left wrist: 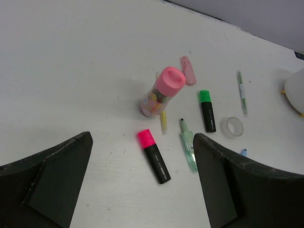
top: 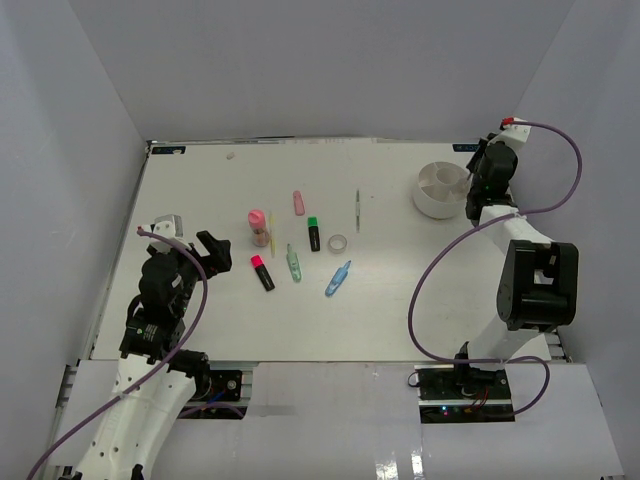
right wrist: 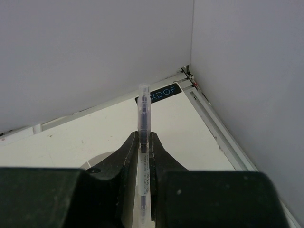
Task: Sort the stationery into containers
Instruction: Place the pen in the storage box.
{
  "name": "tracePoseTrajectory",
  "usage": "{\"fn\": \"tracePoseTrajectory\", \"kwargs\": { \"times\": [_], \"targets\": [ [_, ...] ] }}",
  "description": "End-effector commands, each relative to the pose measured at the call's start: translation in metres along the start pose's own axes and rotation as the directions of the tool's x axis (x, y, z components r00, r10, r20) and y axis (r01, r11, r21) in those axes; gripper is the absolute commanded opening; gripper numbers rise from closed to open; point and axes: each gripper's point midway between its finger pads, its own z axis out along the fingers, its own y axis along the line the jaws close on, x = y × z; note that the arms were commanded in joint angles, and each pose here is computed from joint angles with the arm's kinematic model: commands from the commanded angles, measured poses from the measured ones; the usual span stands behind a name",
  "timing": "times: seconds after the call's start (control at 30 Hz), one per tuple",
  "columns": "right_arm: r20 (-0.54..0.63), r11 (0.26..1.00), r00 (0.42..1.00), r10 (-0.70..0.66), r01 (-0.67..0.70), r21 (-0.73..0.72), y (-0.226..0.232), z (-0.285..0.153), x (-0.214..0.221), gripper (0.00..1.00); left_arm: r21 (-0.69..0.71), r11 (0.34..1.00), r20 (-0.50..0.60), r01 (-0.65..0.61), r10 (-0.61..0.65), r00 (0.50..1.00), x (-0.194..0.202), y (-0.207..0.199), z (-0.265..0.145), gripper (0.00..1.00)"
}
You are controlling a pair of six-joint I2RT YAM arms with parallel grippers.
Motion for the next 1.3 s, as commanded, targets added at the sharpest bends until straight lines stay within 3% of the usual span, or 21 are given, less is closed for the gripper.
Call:
{"fn": "tracePoseTrajectory", "kwargs": {
  "times": [0.0,0.47,0.63,1.0,1.07,1.23,1.27],
  "targets": [
    [0.081,0.999,0.997,0.017,-0.013,-0.050,0.011,0.008,-0.018,0.13,-0.002,1.000,0.001,-0.007,0.007,1.000,0.000,0.000,0.001,0.98],
    [-0.024,0.998,1.000,0.004,-0.005,-0.060,0.009,0.011,0.039,0.22,-0.005,1.000,0.001,-0.009,0.009,1.000,0.000,0.001,0.001,0.98],
    [-0.052,0.997,0.999,-0.012,0.008,-0.074,0.010,0.009,0.047,0.39,-0.004,1.000,0.009,-0.008,0.008,1.000,-0.002,0.001,0.000,0.98],
    [-0.045,0.997,0.998,-0.032,0.029,-0.068,0.013,-0.017,0.001,0.54,0.007,1.000,0.016,-0.003,0.003,1.000,-0.003,-0.001,-0.002,0.98],
    [-0.027,0.995,0.999,-0.042,0.039,-0.088,0.023,-0.026,-0.022,0.59,0.010,1.000,0.020,-0.003,0.003,1.000,-0.004,-0.002,-0.003,0.98],
    [-0.174,0.960,0.963,-0.206,0.165,-0.228,0.090,-0.061,-0.017,0.68,0.014,1.000,0.012,-0.002,0.002,1.000,-0.002,-0.002,-0.002,0.98],
    [-0.161,0.954,0.964,-0.213,0.170,-0.247,0.104,-0.063,-0.034,0.69,0.015,1.000,0.010,-0.004,0.004,1.000,-0.002,-0.002,-0.002,0.98]
  ]
}}
